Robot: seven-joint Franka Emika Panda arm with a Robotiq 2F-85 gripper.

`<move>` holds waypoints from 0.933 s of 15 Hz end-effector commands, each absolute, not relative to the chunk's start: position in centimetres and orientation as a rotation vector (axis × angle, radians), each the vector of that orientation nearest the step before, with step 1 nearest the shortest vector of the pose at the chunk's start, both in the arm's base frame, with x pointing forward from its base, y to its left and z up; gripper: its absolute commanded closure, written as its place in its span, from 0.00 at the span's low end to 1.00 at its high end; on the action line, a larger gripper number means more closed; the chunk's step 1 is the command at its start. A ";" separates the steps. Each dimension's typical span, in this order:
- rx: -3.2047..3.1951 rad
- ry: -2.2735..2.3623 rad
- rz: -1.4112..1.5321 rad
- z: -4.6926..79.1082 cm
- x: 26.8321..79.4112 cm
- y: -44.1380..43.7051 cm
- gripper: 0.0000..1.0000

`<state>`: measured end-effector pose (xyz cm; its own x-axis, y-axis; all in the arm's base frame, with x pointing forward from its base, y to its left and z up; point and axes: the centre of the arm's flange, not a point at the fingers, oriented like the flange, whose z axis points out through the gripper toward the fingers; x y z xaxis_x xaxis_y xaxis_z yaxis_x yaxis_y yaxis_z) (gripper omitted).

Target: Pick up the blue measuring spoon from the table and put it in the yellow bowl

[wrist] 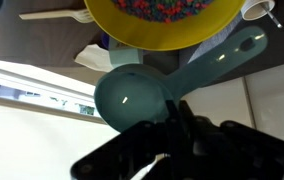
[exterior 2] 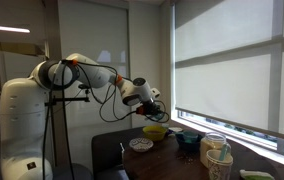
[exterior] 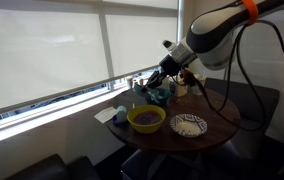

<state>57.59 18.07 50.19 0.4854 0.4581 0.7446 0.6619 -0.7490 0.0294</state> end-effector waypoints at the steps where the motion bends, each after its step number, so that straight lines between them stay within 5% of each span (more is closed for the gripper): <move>1: -2.473 -0.935 -1.048 49.0 59.2 15.2 0.98; 10: -2.478 -0.965 -0.844 47.2 59.6 15.0 0.99; 11: -2.461 -0.976 -0.828 47.1 59.6 15.2 0.69; 14: -2.445 -0.974 -0.810 47.4 59.4 15.1 0.56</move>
<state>58.69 15.11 46.74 0.5965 0.4881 0.6371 0.7017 -0.7025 -0.1189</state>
